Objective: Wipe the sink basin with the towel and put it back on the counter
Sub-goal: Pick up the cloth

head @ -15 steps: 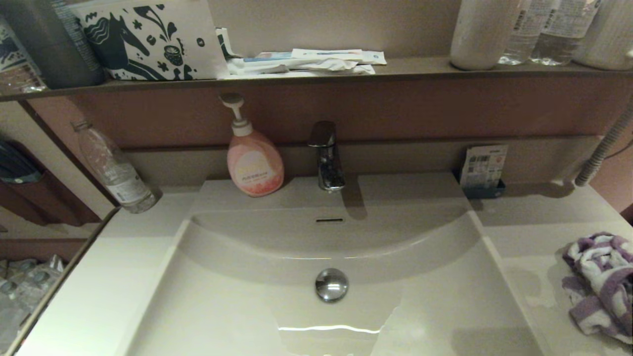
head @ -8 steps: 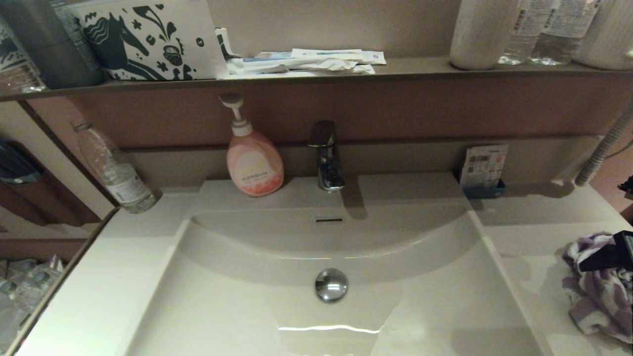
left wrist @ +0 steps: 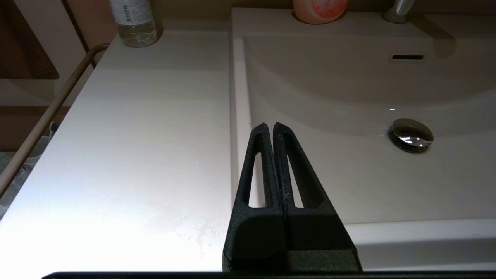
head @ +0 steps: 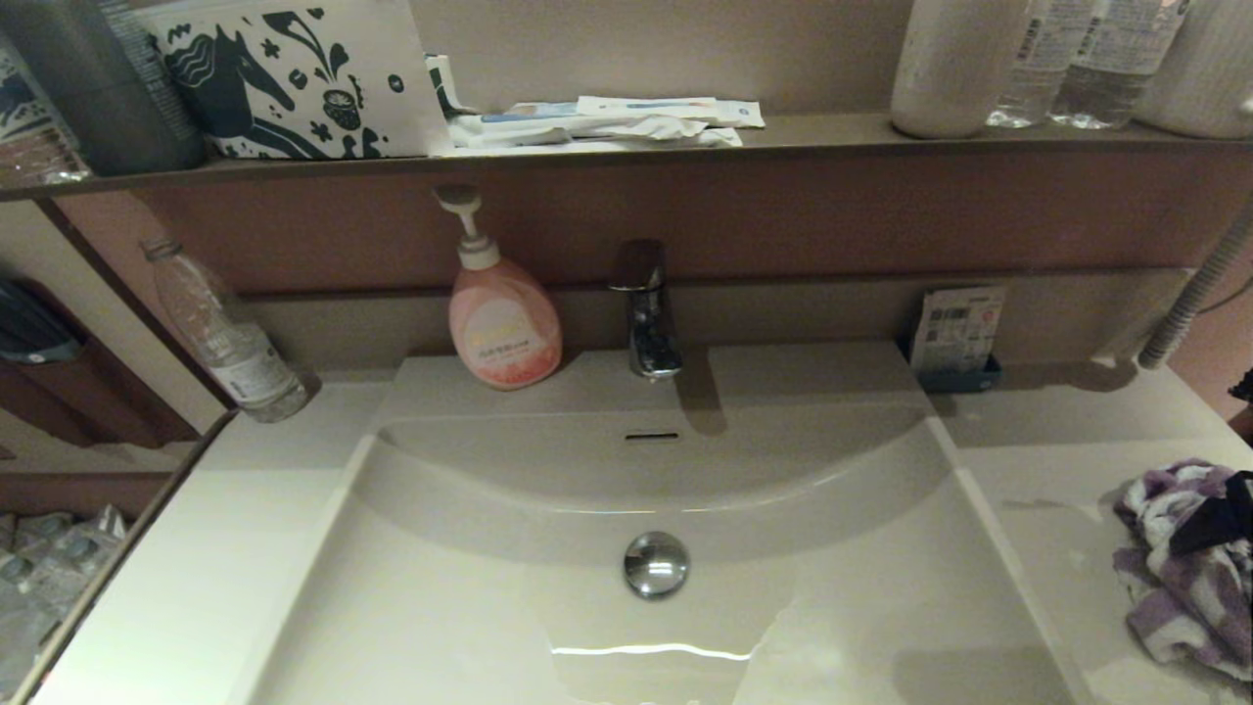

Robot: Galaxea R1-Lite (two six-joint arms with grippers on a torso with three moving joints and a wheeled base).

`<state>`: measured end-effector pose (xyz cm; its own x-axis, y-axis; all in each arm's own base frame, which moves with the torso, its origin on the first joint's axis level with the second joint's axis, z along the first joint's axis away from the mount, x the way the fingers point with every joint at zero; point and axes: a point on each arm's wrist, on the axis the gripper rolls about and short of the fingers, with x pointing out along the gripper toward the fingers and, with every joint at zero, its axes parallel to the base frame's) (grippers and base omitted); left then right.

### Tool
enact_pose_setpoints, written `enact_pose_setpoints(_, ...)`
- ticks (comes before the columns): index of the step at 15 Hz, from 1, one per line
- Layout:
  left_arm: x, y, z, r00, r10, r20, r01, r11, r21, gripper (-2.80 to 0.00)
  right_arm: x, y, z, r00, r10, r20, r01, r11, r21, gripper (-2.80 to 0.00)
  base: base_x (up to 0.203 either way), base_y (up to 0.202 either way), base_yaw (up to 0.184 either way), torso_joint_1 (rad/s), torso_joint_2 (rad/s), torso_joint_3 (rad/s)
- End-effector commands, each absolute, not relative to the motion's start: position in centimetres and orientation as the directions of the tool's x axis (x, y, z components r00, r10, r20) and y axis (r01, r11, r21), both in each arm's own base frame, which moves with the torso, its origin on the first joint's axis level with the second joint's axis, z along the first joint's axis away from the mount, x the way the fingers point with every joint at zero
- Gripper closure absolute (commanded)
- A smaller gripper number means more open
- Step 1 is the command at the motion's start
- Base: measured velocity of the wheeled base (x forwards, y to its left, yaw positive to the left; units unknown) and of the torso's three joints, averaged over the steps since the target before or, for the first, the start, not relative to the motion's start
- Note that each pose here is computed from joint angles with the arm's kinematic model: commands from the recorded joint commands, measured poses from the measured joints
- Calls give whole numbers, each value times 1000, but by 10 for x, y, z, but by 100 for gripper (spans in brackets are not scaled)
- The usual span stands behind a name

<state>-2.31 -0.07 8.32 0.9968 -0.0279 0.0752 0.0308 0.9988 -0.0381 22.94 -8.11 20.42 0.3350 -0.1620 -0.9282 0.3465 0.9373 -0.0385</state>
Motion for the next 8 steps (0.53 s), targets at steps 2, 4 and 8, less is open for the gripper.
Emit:
enact_pose_setpoints(2, -23, -1, 83, 997, -28, 74, 31, 999, -39, 0, 230, -92, 196, 256, -256, -932, 342, 926, -160, -280, 0, 0, 0, 0, 0, 0)
enact_pose_setpoints(4, -23, -1, 83, 997, -28, 75, 31, 999, -39, 0, 231, -94, 192, 225, -287, -931, 347, 917, -199, -280, 0, 0, 0, 0, 0, 0)
enact_pose_setpoints(8, -23, -1, 83, 997, -28, 75, 31, 999, -39, 0, 231, -110, 192, 222, -313, -924, 356, 908, -222, -280, 0, 0, 0, 0, 0, 0)
